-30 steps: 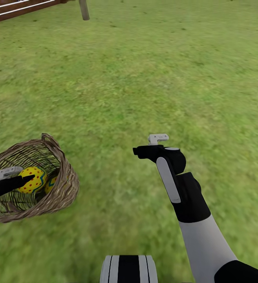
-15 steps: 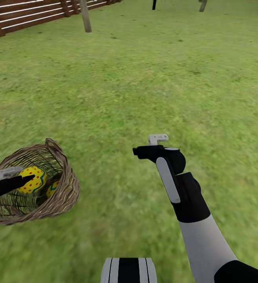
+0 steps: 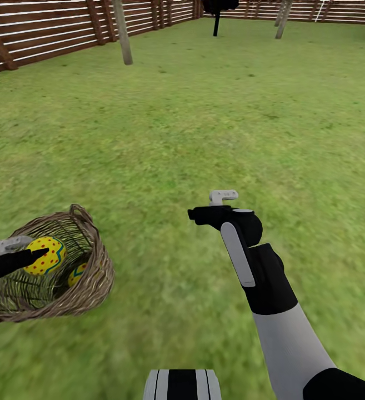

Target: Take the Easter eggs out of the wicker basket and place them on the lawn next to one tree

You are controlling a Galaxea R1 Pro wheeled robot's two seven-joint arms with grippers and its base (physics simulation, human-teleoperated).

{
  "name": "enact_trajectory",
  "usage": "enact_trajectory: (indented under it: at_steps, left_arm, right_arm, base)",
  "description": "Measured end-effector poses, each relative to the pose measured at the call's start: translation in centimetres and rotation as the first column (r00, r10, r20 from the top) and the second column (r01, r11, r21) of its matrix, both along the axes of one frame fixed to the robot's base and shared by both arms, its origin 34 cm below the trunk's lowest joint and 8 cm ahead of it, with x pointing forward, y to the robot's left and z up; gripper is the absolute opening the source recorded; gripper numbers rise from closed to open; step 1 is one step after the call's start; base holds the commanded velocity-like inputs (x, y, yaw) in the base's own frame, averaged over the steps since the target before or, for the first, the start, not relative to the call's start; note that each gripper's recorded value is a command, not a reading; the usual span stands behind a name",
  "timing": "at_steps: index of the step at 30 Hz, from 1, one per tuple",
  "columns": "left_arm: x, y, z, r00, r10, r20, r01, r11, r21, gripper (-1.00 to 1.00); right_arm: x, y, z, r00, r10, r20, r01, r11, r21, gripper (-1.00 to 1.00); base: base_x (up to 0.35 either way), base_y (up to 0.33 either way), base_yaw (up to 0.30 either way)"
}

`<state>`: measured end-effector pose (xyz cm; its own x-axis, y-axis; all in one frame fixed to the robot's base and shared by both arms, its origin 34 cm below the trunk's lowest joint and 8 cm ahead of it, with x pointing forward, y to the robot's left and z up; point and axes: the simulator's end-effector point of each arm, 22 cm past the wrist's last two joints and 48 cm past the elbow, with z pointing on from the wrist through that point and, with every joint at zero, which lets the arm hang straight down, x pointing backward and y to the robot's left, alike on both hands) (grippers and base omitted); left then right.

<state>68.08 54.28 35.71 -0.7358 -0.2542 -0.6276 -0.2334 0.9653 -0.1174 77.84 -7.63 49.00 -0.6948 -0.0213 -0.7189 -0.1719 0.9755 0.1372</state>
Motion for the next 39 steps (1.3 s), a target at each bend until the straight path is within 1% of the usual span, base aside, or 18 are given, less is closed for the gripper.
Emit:
enact_trajectory:
  at_steps: [4, 13, 17, 19, 20, 21, 24, 32, 34, 36, 39]
  left_arm:
    - [-0.1, 0.2, 0.7, 1.0, 0.004, -0.003, -0.004, 1.0, -0.002, -1.0]
    - [-0.4, 0.0, 2.4, 1.0, 0.012, -0.013, -0.012, 1.0, -0.021, -1.0]
    - [-0.7, -0.2, 3.1, 1.0, 0.017, -0.022, -0.018, 0.999, -0.035, -1.0]
    - [-0.7, -0.2, 3.5, 1.0, 0.017, -0.022, -0.018, 0.999, -0.034, -1.0]
    - [-1.0, -0.1, 3.5, 0.999, 0.018, -0.034, -0.019, 0.999, -0.029, -1.0]
    - [-1.4, 0.0, 3.4, 0.998, 0.021, -0.059, -0.023, 0.999, -0.024, -1.0]
    - [-1.9, 0.1, 3.8, 0.997, 0.026, -0.08, -0.027, 0.999, -0.019, -1.0]
    - [-2.5, -0.2, 5.1, 0.994, 0.037, -0.102, -0.041, 0.998, -0.043, -1.0]
    - [-2.7, -0.3, 5.4, 0.994, 0.038, -0.105, -0.043, 0.998, -0.049, -1.0]
    - [-2.8, -0.5, 5.8, 0.993, 0.04, -0.111, -0.046, 0.997, -0.058, -1.0]
    - [-2.8, -1.1, 6.1, 0.993, 0.025, -0.119, -0.032, 0.998, -0.06, -1.0]
  right_arm:
    - [-0.1, 0.2, 1.2, 1.0, 0.004, 0.013, -0.004, 1.0, 0.01, 1.0]
    - [-0.2, 0.3, 3.8, 0.999, 0.005, 0.049, -0.005, 1.0, 0.013, 1.0]
    - [0.0, 0.3, 4.9, 0.997, -0.002, 0.073, 0.0, 1.0, 0.019, 1.0]
    - [0.1, 0.4, 5.3, 0.997, -0.004, 0.08, 0.002, 1.0, 0.025, 1.0]
    - [0.1, 0.4, 5.5, 0.996, -0.005, 0.083, 0.003, 1.0, 0.027, 1.0]
    - [0.1, 0.4, 5.7, 0.996, -0.005, 0.087, 0.003, 1.0, 0.028, 1.0]
    - [0.0, 0.5, 6.3, 0.996, -0.005, 0.094, 0.003, 1.0, 0.027, 1.0]
    - [-0.3, 0.5, 8.1, 0.994, -0.005, 0.114, 0.002, 1.0, 0.023, 1.0]
    - [-0.4, 0.5, 7.9, 0.995, -0.004, 0.103, 0.002, 1.0, 0.017, 1.0]
    - [-0.2, 0.4, 8.2, 0.993, -0.01, 0.115, 0.008, 1.0, 0.02, 1.0]
    - [-0.2, 0.4, 8.8, 0.992, -0.014, 0.125, 0.012, 1.0, 0.02, 1.0]
  base:
    - [0.0, 0.0, 0.0]
    - [0.0, 0.0, 0.0]
    - [0.0, 0.0, 0.0]
    - [0.0, 0.0, 0.0]
    - [0.0, 0.0, 0.0]
    - [0.0, 0.0, 0.0]
    - [0.0, 0.0, 0.0]
    - [0.0, 0.0, 0.0]
    - [0.0, 0.0, 0.0]
    - [0.0, 0.0, 0.0]
    - [0.0, 0.0, 0.0]
